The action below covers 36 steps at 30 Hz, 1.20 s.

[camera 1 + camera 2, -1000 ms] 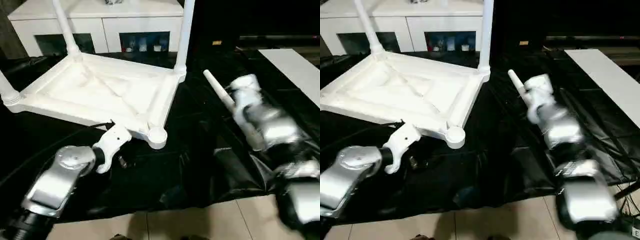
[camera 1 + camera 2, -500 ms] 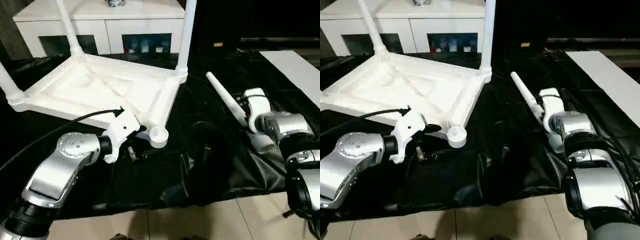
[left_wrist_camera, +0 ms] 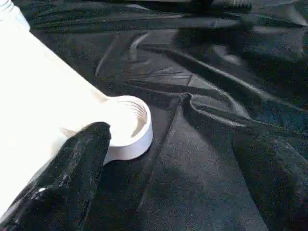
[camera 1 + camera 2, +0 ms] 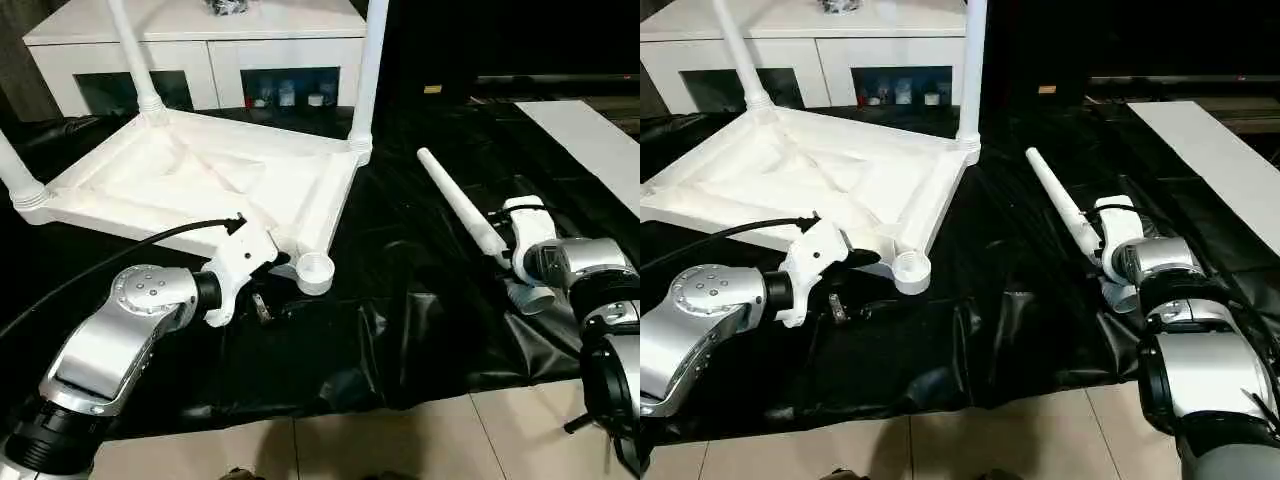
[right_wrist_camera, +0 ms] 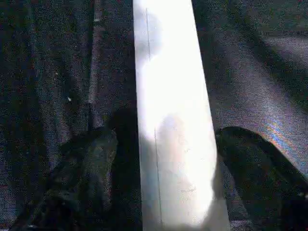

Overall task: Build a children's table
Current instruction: Pick table leg

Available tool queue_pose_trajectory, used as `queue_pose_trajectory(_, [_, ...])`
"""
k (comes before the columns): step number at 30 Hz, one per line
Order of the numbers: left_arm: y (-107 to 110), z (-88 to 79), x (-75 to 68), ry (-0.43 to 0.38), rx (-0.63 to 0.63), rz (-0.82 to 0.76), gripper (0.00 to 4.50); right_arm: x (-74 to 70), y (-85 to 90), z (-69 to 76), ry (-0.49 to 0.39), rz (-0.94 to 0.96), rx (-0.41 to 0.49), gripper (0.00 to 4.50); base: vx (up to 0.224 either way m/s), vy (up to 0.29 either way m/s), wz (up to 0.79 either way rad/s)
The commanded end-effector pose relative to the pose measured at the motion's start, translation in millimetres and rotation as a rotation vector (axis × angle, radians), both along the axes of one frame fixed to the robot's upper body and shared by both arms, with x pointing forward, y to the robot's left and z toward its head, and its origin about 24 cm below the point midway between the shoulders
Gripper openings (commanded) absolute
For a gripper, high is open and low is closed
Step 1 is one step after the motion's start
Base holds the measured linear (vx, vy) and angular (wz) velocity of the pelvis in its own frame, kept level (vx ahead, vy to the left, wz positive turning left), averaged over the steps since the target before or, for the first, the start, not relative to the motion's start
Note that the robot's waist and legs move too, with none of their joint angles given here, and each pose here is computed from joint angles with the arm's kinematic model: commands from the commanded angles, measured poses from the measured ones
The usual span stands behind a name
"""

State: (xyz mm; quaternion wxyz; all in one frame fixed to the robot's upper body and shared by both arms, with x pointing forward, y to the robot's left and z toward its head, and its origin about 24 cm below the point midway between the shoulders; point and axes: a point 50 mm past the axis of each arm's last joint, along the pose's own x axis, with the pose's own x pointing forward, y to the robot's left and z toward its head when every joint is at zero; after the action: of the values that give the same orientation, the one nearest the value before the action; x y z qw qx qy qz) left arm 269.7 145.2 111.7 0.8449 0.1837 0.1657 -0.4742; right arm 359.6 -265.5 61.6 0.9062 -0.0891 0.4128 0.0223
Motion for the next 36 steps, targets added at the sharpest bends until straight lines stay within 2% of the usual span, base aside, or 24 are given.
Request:
queue_pose_trajectory(1, [-1.7,5.7,1.0,-0.014,0.004,-0.013,4.5,0.7,-0.7,1.3,-0.002,-0.015,0.011,3.47,0.0,0.0,0.0])
queue_pose_trajectory(10, [-1.5,9.3,3.1,-0.03,-0.012,-0.002,4.5,-1.0,-1.2,-2.1,-0.008,-0.055,0.059,2.61,0.0,0.0,0.0])
queue_pose_trajectory(13, [-2.8,16.3,7.8,-0.067,-0.056,0.018,4.5,-0.3,-3.8,0.6,-0.032,-0.086,0.084,2.49,0.0,0.0,0.0])
queue_pose_trajectory(15, [-4.1,27.6,17.0,-0.127,-0.136,0.083,4.5,3.7,-7.7,10.0,-0.094,-0.112,0.107,2.19,0.0,0.0,0.0])
queue_pose_trajectory(16, [-4.3,31.7,20.4,-0.148,-0.166,0.112,4.5,5.7,-7.6,14.2,-0.119,-0.12,0.135,2.19,0.0,0.0,0.0])
queue_pose_trajectory(19, [-4.8,46.2,33.2,-0.203,-0.291,0.238,4.5,15.9,-6.0,38.4,-0.274,-0.126,0.278,2.04,0.0,0.0,0.0])
queue_pose_trajectory(20, [-5.0,48.3,34.7,-0.21,-0.311,0.256,4.5,17.4,-5.7,43.0,-0.304,-0.123,0.304,1.85,0.0,0.0,0.0])
queue_pose_trajectory(21, [-8.2,53.4,38.6,-0.2,-0.389,0.312,4.5,20.3,-4.2,60.1,-0.429,-0.085,0.395,1.82,0.0,0.0,0.0])
queue_pose_trajectory(22, [-9.7,54.3,38.8,-0.193,-0.409,0.317,4.5,19.6,-3.9,63.2,-0.451,-0.073,0.415,1.82,0.0,0.0,0.0])
queue_pose_trajectory(23, [-12.9,56.1,39.0,-0.177,-0.449,0.322,4.5,17.3,-3.5,69.2,-0.494,-0.046,0.454,1.8,0.0,0.0,0.0])
queue_pose_trajectory(24, [-14.6,56.6,38.9,-0.168,-0.466,0.321,4.5,14.8,-3.4,69.6,-0.504,-0.03,0.455,1.79,0.0,0.0,0.0])
queue_pose_trajectory(27, [-18.2,55.3,38.7,-0.155,-0.467,0.308,4.5,8.2,-2.1,64.8,-0.503,0.006,0.436,1.78,0.0,0.0,0.0])
queue_pose_trajectory(29, [-22.6,55.9,39.9,-0.131,-0.495,0.309,4.5,2.5,8.1,71.7,-0.582,0.098,0.562,1.78,0.0,0.0,0.0])
queue_pose_trajectory(30, [-26.0,58.7,40.3,-0.115,-0.533,0.301,4.5,-3.1,16.6,80.0,-0.654,0.187,0.657,1.78,0.0,0.0,0.0])
queue_pose_trajectory(31, [-26.0,58.7,40.3,-0.115,-0.533,0.301,4.5,-3.1,16.6,80.0,-0.654,0.187,0.657,1.78,0.0,0.0,0.0])
queue_pose_trajectory(32, [-33.3,67.4,42.7,-0.073,-0.63,0.286,4.5,-17.4,30.6,91.8,-0.741,0.344,0.814,1.78,0.0,0.0,0.0])
queue_pose_trajectory(33, [-36.7,71.4,43.8,-0.052,-0.671,0.278,4.5,-23.3,35.1,95.2,-0.764,0.394,0.872,1.78,0.0,0.0,0.0])
queue_pose_trajectory(34, [-36.7,71.4,43.8,-0.052,-0.671,0.278,4.5,-23.3,35.1,95.2,-0.764,0.394,0.872,1.77,0.0,0.0,0.0])
queue_pose_trajectory(35, [-40.5,77.0,45.5,-0.033,-0.719,0.276,4.5,-30.5,41.1,97.0,-0.769,0.44,0.938,1.77,0.0,0.0,0.0])
queue_pose_trajectory(36, [-40.5,77.0,45.5,-0.033,-0.719,0.276,4.5,-30.5,41.1,97.0,-0.769,0.44,0.938,1.77,0.0,0.0,0.0])
